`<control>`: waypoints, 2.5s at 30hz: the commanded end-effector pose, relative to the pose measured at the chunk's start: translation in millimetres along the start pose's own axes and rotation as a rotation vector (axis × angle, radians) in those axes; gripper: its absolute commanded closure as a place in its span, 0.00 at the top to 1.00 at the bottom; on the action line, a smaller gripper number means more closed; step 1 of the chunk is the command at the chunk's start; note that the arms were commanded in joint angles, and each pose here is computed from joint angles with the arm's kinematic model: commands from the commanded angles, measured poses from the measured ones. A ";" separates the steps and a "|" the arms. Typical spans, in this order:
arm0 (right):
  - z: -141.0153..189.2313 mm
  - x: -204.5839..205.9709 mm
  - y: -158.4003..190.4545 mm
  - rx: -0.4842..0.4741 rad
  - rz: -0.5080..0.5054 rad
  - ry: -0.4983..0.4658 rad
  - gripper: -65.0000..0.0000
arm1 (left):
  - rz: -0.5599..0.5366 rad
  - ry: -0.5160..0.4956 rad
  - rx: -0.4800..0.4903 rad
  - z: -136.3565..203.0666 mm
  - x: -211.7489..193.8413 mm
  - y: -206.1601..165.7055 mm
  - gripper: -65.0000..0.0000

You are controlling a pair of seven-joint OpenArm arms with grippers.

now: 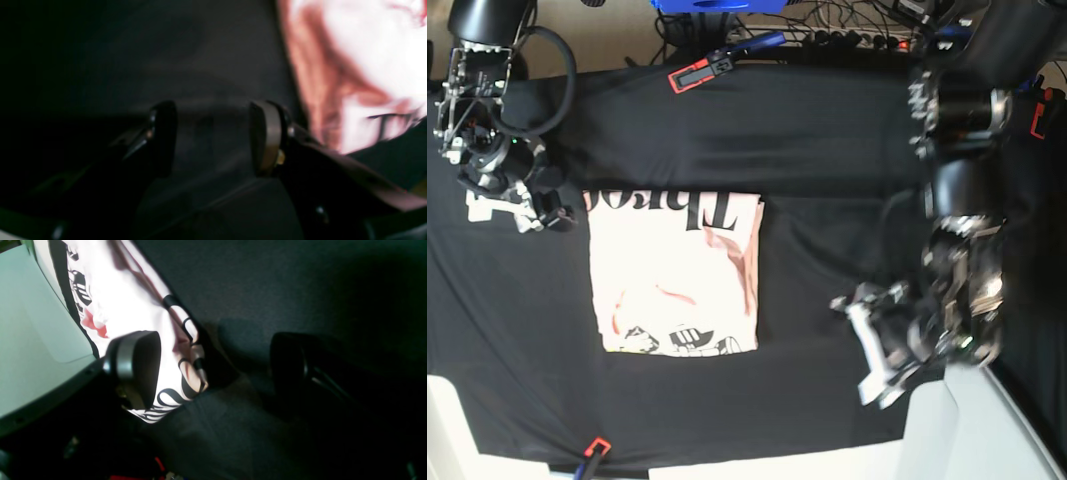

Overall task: Fold the T-shirt properly
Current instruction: 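Move the left gripper to the shirt's side edge and grasp it, then tuck the side edge under with the left gripper to straighten it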

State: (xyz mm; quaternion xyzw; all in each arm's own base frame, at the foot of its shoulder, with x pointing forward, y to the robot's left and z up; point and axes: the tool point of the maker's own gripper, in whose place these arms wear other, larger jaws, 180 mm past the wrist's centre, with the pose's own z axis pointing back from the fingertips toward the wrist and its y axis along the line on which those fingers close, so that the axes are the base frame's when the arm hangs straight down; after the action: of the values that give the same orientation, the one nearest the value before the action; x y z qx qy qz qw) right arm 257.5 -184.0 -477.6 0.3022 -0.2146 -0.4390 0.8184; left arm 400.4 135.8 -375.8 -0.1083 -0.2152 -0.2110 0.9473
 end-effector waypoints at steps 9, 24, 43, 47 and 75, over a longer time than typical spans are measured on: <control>8.5 9.6 19.4 0.048 0.042 -0.031 0.75 | 0.031 0.034 -0.137 -22.0 31.9 -37.8 0.53; 11.5 10.6 30.6 0.074 0.062 -0.039 0.75 | 0.074 0.027 -0.201 -39.5 26.4 -55.2 0.53; 22.2 12.4 38.4 0.093 0.099 -0.061 0.75 | 0.151 -0.072 -0.320 -77.5 33.2 -105.6 0.53; 24.5 12.2 44.3 0.134 0.065 -0.055 0.75 | 0.183 -0.107 -0.306 -79.4 38.6 -103.3 0.53; 29.4 16.7 45.5 0.156 0.049 -0.055 0.75 | 0.245 -0.142 -0.233 -89.9 44.1 -105.9 0.52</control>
State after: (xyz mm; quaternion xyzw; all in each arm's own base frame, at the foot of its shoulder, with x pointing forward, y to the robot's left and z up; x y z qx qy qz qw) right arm 265.7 -184.9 -436.3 0.3372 -0.2589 -0.4185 0.8026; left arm 403.2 7.7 -444.2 -0.2466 -0.2111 -0.1068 0.9398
